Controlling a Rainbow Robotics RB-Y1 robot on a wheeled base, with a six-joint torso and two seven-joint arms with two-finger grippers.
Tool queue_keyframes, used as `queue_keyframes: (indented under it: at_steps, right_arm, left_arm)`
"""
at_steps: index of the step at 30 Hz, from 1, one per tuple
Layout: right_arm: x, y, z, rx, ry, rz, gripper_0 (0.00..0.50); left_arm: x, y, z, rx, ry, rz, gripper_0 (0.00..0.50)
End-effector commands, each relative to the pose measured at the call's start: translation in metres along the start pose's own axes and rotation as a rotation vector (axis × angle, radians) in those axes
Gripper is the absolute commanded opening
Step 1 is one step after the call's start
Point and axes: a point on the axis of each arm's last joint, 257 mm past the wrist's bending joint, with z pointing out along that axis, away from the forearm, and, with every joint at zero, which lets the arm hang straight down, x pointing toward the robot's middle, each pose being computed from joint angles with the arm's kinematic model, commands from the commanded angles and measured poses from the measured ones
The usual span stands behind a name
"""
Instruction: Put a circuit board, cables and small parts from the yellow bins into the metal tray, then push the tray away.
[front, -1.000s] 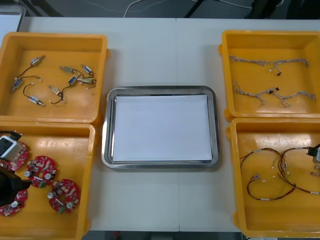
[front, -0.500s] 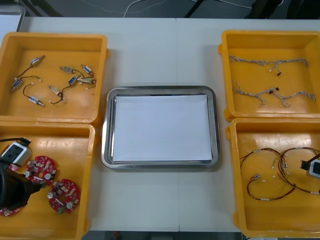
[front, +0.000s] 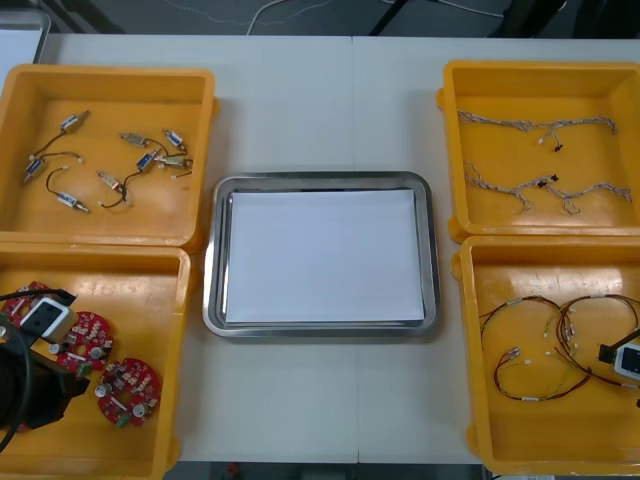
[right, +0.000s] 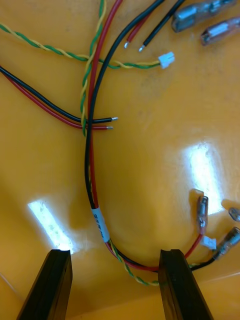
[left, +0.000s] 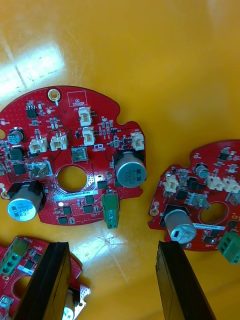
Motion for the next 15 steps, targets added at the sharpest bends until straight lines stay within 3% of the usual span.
queue_keyframes:
  at_steps: [1,15]
  right_arm:
    - [0.008,0.012,0.002,-0.016,0.031,-0.055,0.500]
    - [0.022,0.015,0.020,-0.030,0.043,-0.014,0.500]
  left_arm:
    - [-0.013,-0.004,0.005,0.003,-0.023,-0.017,0.500]
    - [-0.022,0.001,0.013,-0.023,-0.020,-0.037,0.500]
